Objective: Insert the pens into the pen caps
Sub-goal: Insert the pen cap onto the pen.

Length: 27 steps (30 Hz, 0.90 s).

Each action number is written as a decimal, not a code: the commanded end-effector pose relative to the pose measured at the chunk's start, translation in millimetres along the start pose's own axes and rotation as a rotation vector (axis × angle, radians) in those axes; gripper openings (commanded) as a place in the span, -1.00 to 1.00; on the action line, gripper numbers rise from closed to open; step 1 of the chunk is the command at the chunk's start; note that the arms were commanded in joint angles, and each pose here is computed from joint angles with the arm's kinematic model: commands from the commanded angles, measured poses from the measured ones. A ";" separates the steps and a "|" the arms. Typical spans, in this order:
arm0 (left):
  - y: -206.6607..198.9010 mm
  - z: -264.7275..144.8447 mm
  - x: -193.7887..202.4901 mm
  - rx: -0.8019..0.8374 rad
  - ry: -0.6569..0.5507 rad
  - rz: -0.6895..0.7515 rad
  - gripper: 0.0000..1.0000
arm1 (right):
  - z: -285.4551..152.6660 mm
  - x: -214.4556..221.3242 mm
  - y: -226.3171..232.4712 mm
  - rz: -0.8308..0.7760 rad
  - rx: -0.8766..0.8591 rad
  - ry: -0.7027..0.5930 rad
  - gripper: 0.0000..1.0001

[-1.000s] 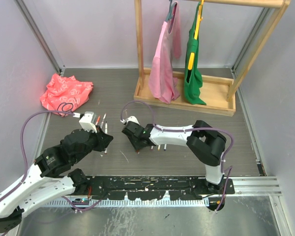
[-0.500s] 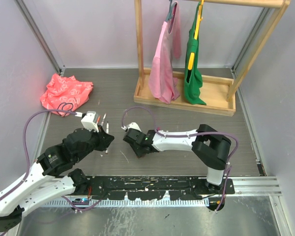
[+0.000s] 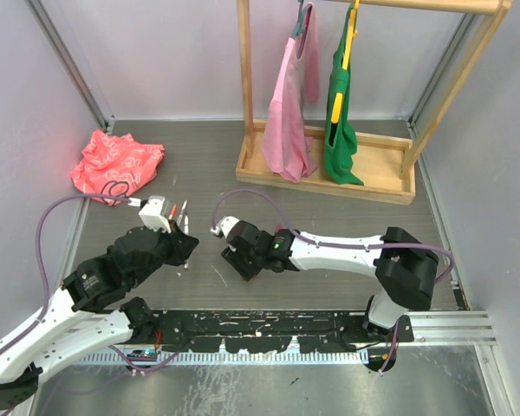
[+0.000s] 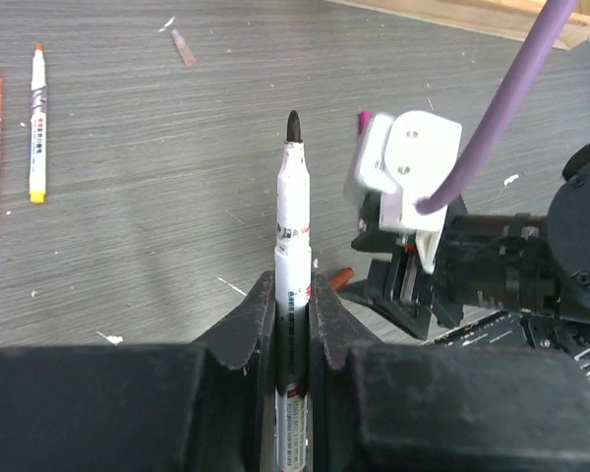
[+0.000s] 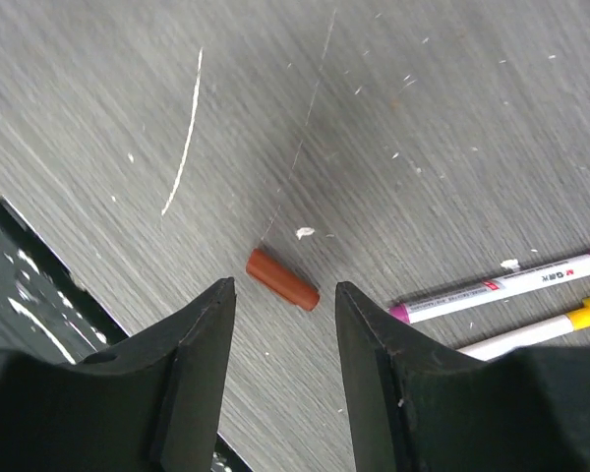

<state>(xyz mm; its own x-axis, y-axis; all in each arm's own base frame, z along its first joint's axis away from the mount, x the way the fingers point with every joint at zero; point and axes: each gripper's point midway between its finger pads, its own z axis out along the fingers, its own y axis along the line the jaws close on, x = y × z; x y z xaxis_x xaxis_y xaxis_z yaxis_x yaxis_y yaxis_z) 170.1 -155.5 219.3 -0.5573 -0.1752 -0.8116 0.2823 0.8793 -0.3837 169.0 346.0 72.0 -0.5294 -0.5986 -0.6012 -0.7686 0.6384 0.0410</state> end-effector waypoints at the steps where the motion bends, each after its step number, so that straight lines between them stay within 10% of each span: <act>1: 1.1 -13.9 -31.2 -0.017 -0.108 -0.039 -1.00 | 3.8 -2.5 9.3 -0.211 -0.094 -0.016 0.04; 27: 29.3 -41.9 -48.5 -0.105 -0.215 -0.083 -1.00 | 43.7 30.3 5.4 -0.426 -0.124 0.229 -0.23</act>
<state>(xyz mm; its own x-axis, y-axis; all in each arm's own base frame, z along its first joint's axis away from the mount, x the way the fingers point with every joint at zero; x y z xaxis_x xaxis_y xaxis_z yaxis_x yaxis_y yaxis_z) 168.8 -103.2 246.8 -0.4306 -0.2890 -0.8550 0.1568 0.9090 -0.3863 166.9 353.3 18.8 -0.2217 -0.8839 -0.4118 -0.9587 0.2747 -0.0734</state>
